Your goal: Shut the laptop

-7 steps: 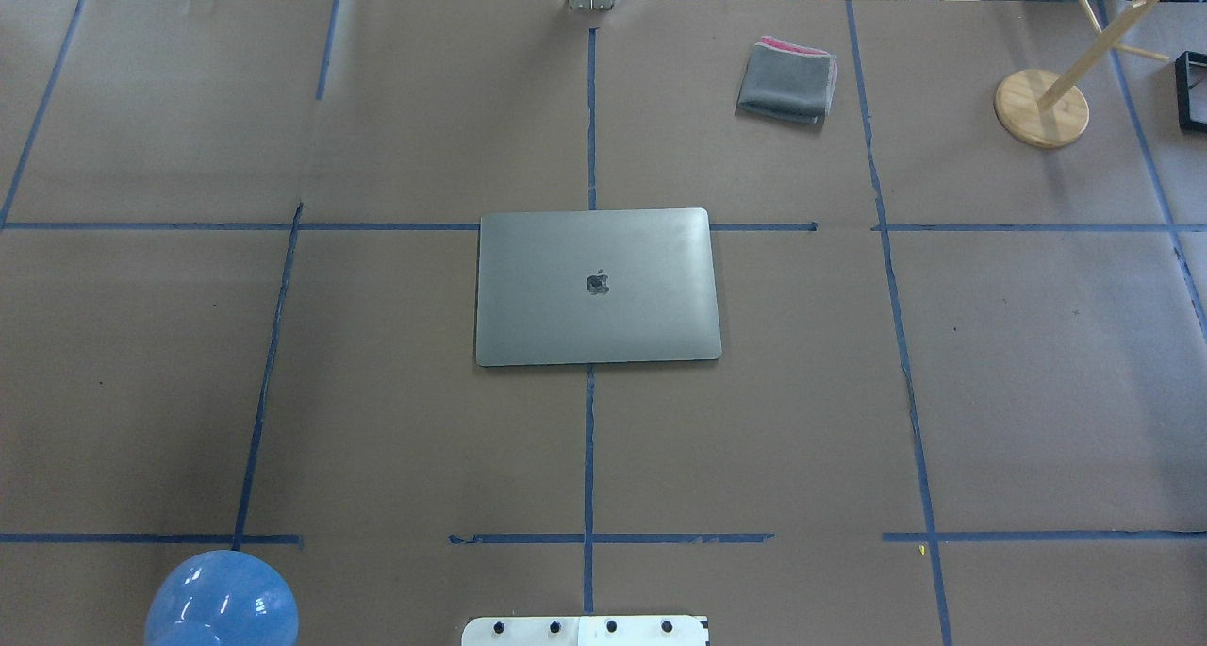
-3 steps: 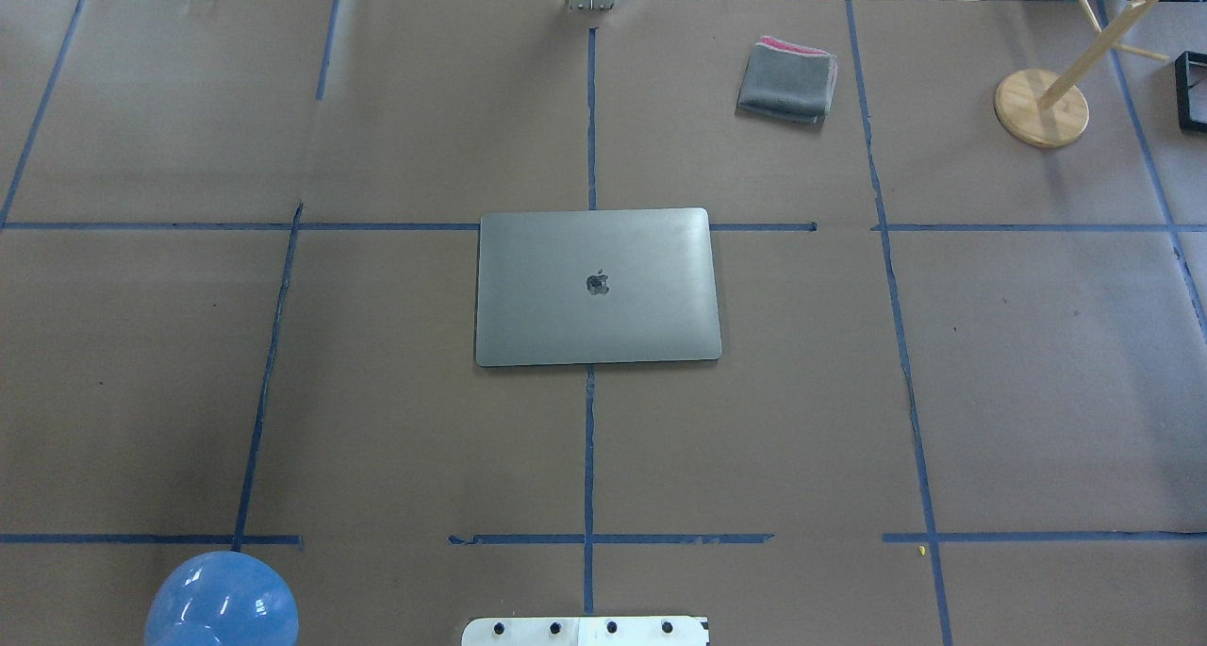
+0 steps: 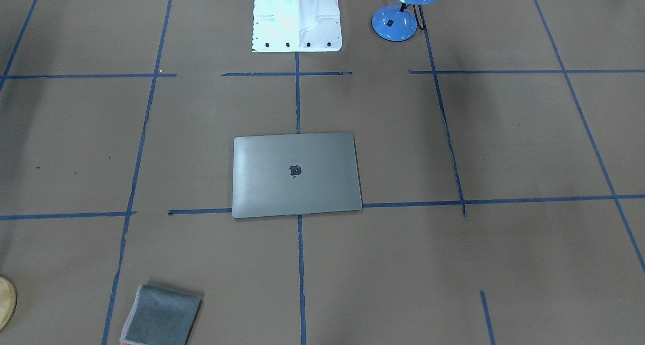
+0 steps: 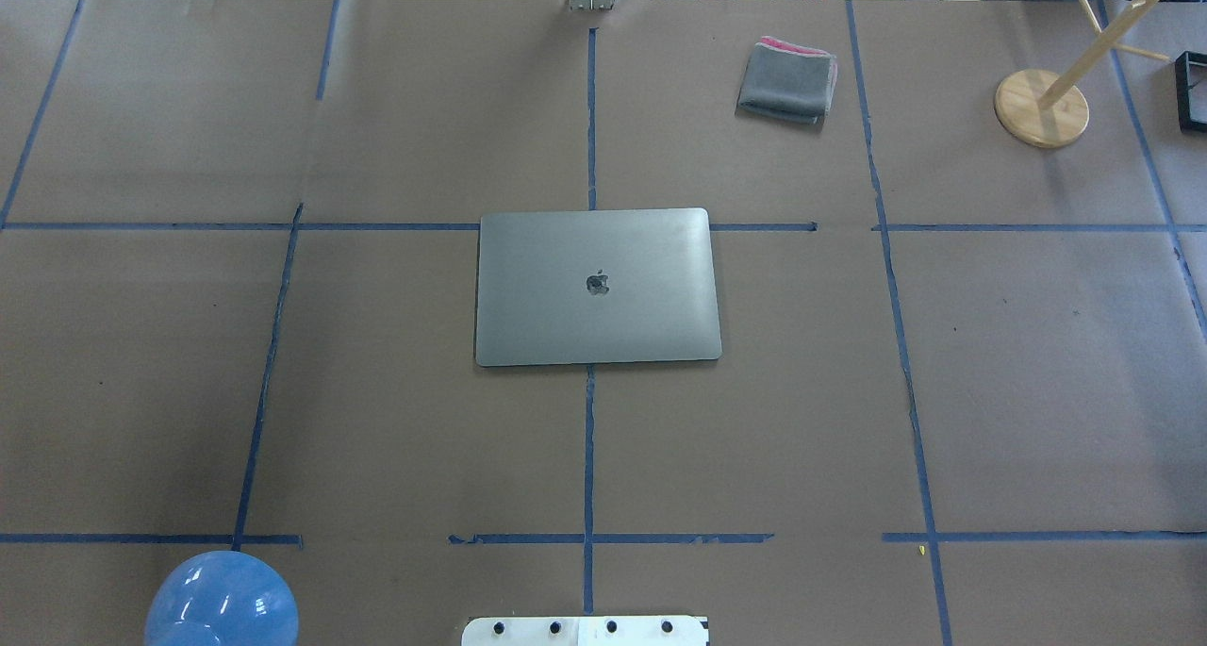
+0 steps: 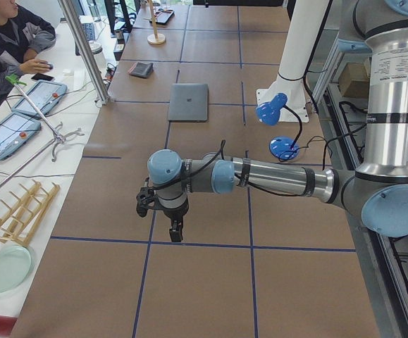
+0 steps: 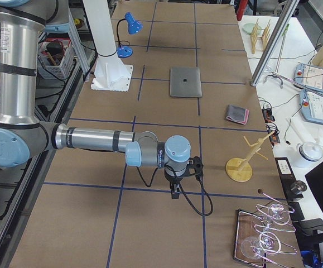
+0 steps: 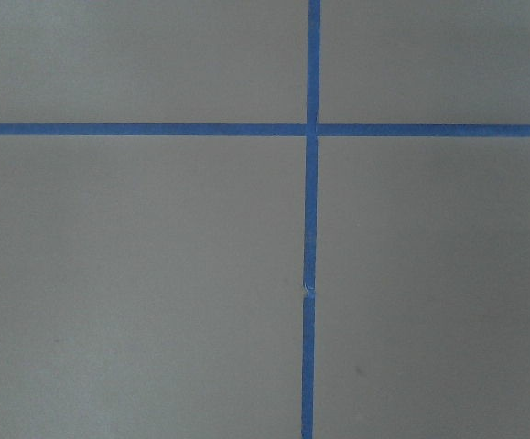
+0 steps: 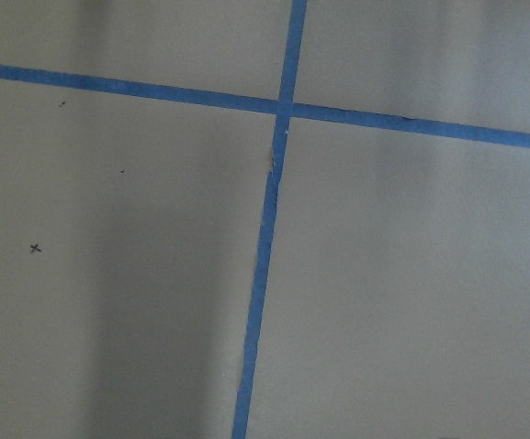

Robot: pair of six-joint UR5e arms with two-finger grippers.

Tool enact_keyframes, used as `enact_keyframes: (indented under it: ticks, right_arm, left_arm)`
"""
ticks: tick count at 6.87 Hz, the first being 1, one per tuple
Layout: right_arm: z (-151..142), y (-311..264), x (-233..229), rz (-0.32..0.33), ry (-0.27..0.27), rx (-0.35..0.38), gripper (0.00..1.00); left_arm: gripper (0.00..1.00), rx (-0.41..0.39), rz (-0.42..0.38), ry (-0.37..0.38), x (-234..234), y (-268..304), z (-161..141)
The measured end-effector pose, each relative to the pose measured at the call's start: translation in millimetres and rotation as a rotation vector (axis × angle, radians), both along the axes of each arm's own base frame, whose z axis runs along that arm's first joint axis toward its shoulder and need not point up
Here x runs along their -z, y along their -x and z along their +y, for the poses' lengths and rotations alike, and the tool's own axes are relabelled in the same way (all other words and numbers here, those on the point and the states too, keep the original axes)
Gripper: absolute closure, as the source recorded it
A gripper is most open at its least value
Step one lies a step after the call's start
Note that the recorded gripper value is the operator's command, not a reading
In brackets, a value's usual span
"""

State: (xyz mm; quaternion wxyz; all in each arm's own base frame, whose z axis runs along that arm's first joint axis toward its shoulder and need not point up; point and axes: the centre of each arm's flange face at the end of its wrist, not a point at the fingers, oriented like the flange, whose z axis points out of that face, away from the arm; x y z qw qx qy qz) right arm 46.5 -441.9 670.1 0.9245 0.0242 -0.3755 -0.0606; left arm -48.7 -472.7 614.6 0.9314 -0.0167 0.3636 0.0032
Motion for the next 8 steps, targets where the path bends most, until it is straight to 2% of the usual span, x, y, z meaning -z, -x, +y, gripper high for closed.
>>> enact_keyframes:
  ticks: [8]
  right_arm:
    - [0.5, -0.2, 1.9, -0.001, -0.004, -0.002, 0.00]
  left_arm:
    - [0.00, 0.001, 0.001, -0.006, 3.4, 0.5, 1.1]
